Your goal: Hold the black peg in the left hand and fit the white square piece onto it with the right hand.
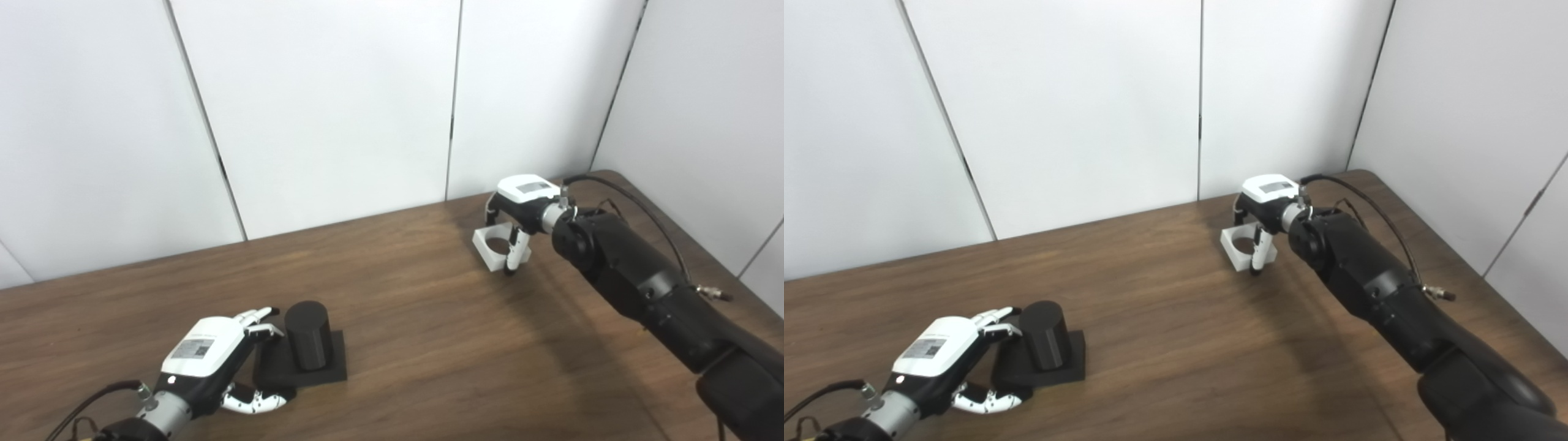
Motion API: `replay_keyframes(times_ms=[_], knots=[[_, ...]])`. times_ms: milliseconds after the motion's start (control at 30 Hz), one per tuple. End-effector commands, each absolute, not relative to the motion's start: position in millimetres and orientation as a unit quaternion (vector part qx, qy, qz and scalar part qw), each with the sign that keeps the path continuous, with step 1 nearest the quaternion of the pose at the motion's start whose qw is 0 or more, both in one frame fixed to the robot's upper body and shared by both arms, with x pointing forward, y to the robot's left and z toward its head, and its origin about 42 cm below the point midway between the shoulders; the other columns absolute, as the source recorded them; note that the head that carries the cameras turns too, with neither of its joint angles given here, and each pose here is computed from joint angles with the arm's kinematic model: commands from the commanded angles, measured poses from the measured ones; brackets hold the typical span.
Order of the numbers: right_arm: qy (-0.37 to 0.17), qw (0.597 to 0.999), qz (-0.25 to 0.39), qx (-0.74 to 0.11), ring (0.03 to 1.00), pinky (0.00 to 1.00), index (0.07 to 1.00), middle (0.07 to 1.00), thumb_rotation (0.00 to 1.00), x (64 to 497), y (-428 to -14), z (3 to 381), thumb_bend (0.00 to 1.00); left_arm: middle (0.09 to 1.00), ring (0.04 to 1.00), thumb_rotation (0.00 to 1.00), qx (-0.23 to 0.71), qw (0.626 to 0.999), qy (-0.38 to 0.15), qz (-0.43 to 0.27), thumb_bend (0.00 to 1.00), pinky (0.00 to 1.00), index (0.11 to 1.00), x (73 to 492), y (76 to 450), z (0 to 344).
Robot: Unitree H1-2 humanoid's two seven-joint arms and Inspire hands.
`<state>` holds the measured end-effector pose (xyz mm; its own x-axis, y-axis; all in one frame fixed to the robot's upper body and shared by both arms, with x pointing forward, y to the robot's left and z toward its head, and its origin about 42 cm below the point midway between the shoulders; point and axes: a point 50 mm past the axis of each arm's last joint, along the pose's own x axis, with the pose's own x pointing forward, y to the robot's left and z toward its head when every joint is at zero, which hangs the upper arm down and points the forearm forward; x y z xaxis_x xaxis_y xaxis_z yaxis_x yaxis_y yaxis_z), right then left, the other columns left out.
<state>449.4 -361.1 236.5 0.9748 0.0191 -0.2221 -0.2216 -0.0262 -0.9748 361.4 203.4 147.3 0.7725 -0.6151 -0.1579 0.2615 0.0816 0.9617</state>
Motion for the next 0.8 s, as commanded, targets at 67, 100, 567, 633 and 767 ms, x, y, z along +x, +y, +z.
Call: replay_keyframes(times_ms=[67,100,567,633,767], knots=[[0.008,0.684,0.063,-0.727,0.875,0.97,0.480,0.769,0.13,453.3,-355.3,281.6,0.52,0.939,0.923,0.22,0.624,0.681,-0.083,-0.375,0.94,0.80,0.655,338.1,207.7,108.5],[0.003,0.681,0.065,-0.729,0.874,0.96,0.480,0.768,0.13,452.5,-352.6,283.6,0.52,0.940,0.924,0.23,0.623,0.682,-0.084,-0.375,0.94,0.80,0.655,338.1,207.1,108.1],[-0.072,0.672,0.108,-0.729,0.882,0.95,0.480,0.773,0.13,433.6,-312.5,311.5,0.52,0.955,0.931,0.28,0.619,0.687,-0.086,-0.370,0.95,0.82,0.639,337.0,189.5,106.6],[-0.089,0.672,0.115,-0.726,0.872,0.93,0.480,0.767,0.13,430.5,-305.6,316.1,0.52,0.952,0.931,0.28,0.619,0.688,-0.086,-0.368,0.96,0.81,0.637,337.7,186.5,106.6],[-0.119,0.661,0.132,-0.729,0.864,0.91,0.479,0.763,0.13,425.0,-291.2,323.4,0.52,0.946,0.930,0.30,0.623,0.687,-0.090,-0.364,0.96,0.80,0.634,339.1,181.8,105.6]])
